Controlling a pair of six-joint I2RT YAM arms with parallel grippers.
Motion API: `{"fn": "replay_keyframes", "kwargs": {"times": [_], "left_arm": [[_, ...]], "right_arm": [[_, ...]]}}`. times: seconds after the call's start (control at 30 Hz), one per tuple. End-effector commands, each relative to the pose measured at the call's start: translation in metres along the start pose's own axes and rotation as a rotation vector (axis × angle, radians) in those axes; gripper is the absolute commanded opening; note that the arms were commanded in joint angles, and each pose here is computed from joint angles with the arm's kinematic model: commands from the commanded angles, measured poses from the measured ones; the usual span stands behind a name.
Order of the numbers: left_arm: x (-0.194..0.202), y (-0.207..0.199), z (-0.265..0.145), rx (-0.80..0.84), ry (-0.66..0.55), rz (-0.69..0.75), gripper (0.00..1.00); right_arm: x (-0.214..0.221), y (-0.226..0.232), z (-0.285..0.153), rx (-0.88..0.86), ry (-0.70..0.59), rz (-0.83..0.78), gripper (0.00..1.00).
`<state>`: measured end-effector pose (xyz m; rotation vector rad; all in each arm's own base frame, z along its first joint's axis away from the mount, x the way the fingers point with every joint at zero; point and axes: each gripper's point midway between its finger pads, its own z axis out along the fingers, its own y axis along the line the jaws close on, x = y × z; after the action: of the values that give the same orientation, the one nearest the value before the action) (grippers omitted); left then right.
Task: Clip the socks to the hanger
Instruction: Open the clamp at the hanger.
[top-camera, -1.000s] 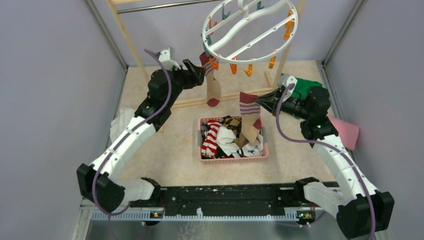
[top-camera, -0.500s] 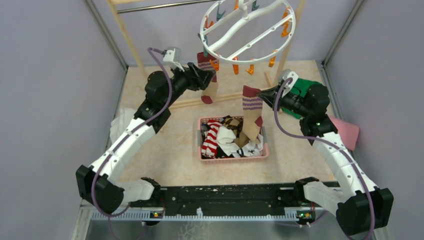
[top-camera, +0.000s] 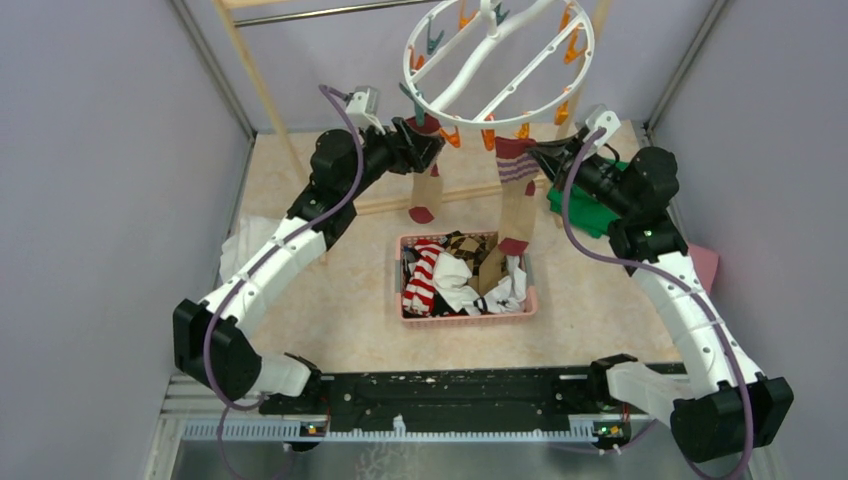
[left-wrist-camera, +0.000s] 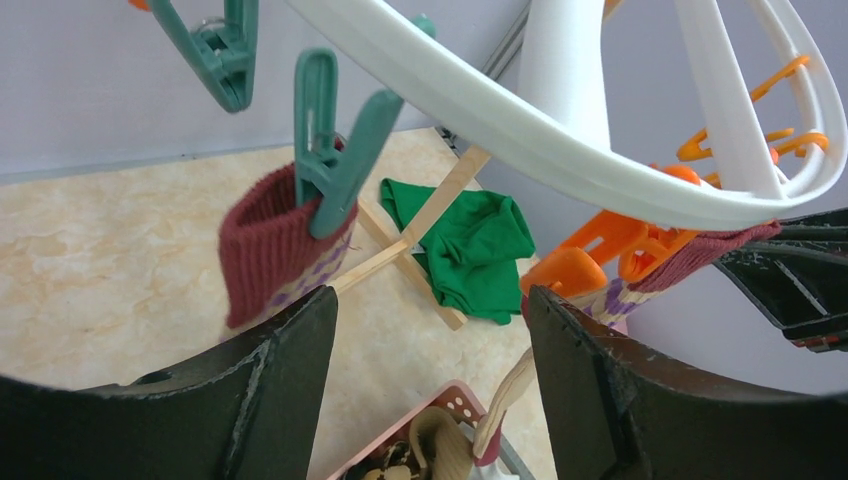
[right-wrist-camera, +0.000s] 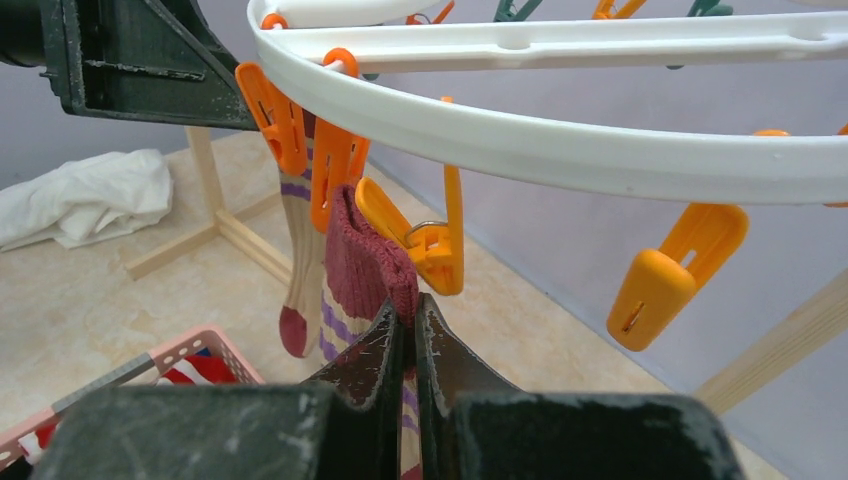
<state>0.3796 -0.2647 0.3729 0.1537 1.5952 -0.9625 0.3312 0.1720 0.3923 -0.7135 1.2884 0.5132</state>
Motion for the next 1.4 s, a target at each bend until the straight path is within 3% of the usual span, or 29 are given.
{"fn": "replay_keyframes", "kwargs": {"times": [0.0,0.3,0.67,0.93,1.13,1.37], "left_arm": [[-0.029,-0.011,0.01,0.038,-0.079,0.043,0.76],[-0.035,-0.012,0.007,0.047,-0.087,0.06,0.77],[-0.037,-0.019,-0.022,0.054,-0.121,0.048,0.78],[-0.026,-0.016,-0.008,0.072,-0.084,0.027,0.77],[-0.021,-0.011,0.003,0.058,-0.065,0.018,0.76],[-0.03,-0.01,-0.008,0.033,-0.095,0.05,0.76]], "right_arm": [[-0.021,-0.002,-0.001,0.0,-0.052,-0.046,0.0],[-0.029,0.015,0.002,-0.121,-0.075,-0.144,0.0],[-0.007,0.02,0.004,-0.139,-0.013,-0.106,0.0],[0.035,0.004,-0.029,-0.017,0.136,-0.041,0.0],[0.034,-0.023,-0.053,0.095,0.178,-0.065,0.0],[0.017,-0.05,-0.047,0.158,0.17,-0.094,0.0]]}}
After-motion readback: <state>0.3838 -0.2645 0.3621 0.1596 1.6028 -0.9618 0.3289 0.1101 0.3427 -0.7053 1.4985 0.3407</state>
